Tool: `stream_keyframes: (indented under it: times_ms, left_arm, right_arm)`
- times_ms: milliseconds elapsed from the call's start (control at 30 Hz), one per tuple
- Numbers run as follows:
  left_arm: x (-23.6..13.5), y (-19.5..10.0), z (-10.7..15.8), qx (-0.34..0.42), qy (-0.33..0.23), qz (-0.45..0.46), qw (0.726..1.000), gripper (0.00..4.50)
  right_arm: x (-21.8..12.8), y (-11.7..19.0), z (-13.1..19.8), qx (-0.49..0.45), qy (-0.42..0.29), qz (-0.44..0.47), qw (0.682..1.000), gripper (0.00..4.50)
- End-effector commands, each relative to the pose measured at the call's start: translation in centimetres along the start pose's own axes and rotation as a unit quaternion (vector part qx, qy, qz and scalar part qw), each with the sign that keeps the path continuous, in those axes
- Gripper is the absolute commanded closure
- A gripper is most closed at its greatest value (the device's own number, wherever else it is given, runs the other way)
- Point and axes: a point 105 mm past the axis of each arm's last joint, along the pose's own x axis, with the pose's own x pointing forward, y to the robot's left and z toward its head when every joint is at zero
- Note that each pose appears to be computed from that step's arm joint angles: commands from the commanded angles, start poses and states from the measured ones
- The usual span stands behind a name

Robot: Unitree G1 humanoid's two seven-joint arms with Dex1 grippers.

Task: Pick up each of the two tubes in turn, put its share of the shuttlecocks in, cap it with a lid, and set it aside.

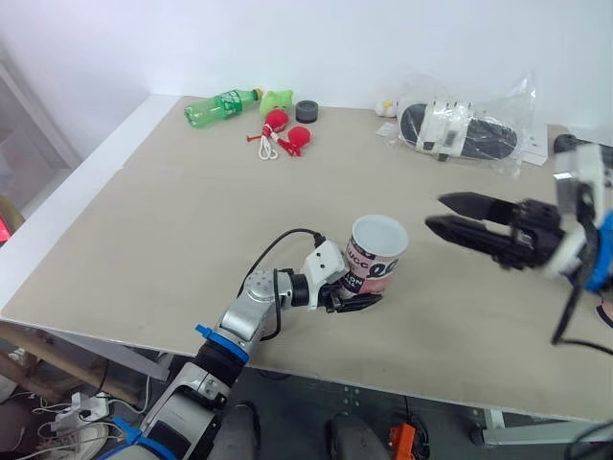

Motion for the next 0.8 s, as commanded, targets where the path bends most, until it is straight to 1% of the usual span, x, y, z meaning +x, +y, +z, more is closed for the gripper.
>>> stream_keyframes:
  times_ms: [33,67,100,167,200,333,400,533,800]
  left_arm:
    - [-0.1,0.2,0.8,0.005,-0.014,-0.007,1.000,0.64]
    - [-0.2,0.4,0.7,0.006,-0.012,-0.006,1.000,0.22]
    - [-0.3,0.5,0.6,0.006,-0.010,-0.006,1.000,0.10]
    - [-0.5,0.7,0.5,0.007,-0.006,-0.007,1.000,0.10]
    - [-0.6,0.8,0.4,0.007,-0.005,-0.007,1.000,0.10]
    - [-1.2,1.1,0.4,0.008,-0.002,-0.008,1.000,0.10]
    - [-1.9,1.2,0.5,0.010,-0.001,-0.010,1.000,0.10]
    - [-4.4,1.6,0.1,0.012,0.010,-0.007,1.000,0.10]
    - [-9.5,2.1,-1.0,0.027,0.057,0.010,0.998,0.10]
  right_arm:
    - [-1.2,1.1,-1.0,-0.027,0.026,-0.026,0.999,0.06]
    - [-1.3,1.5,-1.7,-0.020,0.031,-0.028,0.999,0.00]
    - [-1.4,1.9,-2.5,-0.020,0.044,-0.030,0.998,0.00]
    - [-0.5,3.1,-4.8,-0.008,0.054,-0.035,0.998,0.00]
    - [-0.1,3.6,-5.4,-0.003,0.052,-0.036,0.998,0.00]
    - [1.3,3.9,-8.2,0.001,0.054,-0.059,0.997,0.00]
    - [2.1,4.2,-9.0,-0.001,0.047,-0.062,0.997,0.00]
    - [3.8,4.4,-10.3,-0.002,0.034,-0.068,0.997,0.00]
    - [7.9,5.9,-11.4,0.007,-0.003,-0.045,0.999,0.00]
